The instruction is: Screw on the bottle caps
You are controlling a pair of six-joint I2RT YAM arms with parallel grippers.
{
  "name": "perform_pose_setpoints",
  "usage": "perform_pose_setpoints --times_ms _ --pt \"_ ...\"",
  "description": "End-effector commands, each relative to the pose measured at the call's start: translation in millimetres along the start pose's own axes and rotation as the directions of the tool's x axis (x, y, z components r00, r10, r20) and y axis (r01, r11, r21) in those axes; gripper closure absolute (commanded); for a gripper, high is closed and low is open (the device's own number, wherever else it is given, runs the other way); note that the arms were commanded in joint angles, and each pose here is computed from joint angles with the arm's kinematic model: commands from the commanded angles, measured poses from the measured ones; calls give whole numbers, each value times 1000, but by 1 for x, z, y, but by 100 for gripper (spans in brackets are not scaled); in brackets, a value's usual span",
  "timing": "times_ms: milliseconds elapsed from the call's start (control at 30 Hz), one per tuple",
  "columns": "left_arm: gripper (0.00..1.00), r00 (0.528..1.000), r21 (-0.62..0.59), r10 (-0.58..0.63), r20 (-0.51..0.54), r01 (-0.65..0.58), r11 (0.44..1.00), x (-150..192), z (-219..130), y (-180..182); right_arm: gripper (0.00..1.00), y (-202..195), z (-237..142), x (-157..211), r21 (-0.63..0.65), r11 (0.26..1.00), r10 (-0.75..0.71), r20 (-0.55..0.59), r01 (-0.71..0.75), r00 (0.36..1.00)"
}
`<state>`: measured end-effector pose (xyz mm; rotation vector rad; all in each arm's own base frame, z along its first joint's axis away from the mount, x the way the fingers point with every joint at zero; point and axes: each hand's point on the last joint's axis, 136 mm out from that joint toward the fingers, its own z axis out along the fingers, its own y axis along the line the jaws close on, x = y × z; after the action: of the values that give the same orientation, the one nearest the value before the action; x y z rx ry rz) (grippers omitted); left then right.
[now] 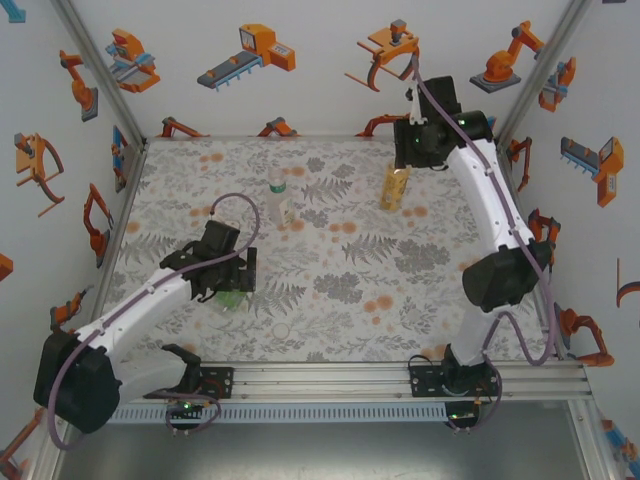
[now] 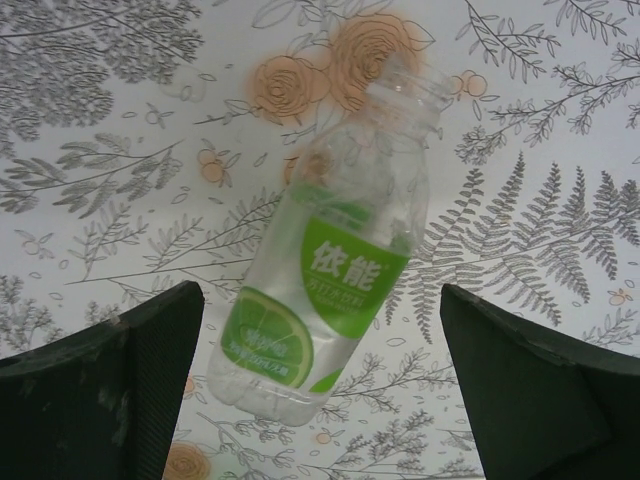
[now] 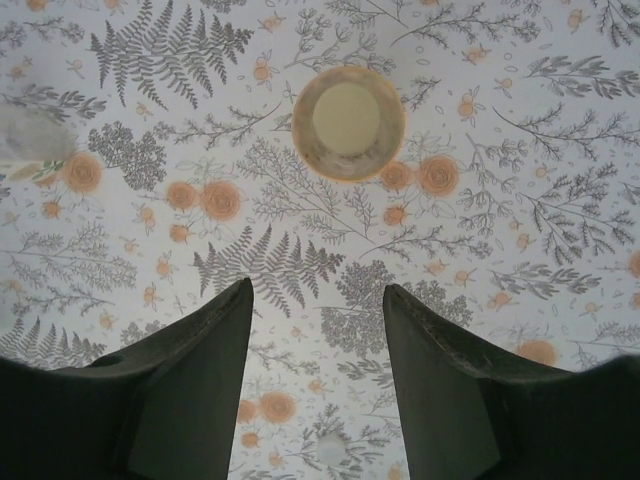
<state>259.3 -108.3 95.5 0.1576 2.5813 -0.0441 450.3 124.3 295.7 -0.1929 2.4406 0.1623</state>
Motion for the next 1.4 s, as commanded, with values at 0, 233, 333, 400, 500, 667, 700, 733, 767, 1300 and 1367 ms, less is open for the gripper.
perform_pose_setpoints --times_ms 0,233,333,400,500,667,700,733,767,1300,1367 --pt "7 998 62 -47 -44 49 997 -2 2 -14 47 5 -20 -3 -36 999 33 66 -31 997" --pt "11 992 42 -78 -101 83 996 12 13 -21 48 9 -32 20 -78 995 74 77 -68 994" --pt "12 991 -16 -51 -123 49 999 20 17 -26 48 11 -37 31 -93 992 91 76 -84 993" --pt "12 990 -69 -30 -137 21 997 25 19 -29 48 12 -41 38 -100 991 98 73 -91 992" --pt "14 984 -126 -47 -173 25 992 34 26 -28 48 14 -44 52 -108 990 100 67 -93 993" --pt "19 974 -171 -117 -195 84 982 44 38 -26 48 14 -43 77 -109 988 110 37 -106 993" --pt "20 972 -178 -128 -196 93 980 45 40 -26 48 15 -43 80 -109 988 111 32 -107 993" --pt "21 971 -183 -140 -196 104 978 46 41 -26 48 14 -41 85 -108 988 112 23 -109 993" --pt "22 969 -185 -150 -196 113 976 47 43 -26 48 14 -40 89 -107 988 113 17 -110 993" --pt "45 963 -205 -224 -152 191 960 59 37 -14 49 16 -42 116 -96 989 108 -21 -109 994" --pt "49 966 -197 -219 -137 190 962 57 34 -13 49 19 -43 117 -98 990 104 -23 -105 994"
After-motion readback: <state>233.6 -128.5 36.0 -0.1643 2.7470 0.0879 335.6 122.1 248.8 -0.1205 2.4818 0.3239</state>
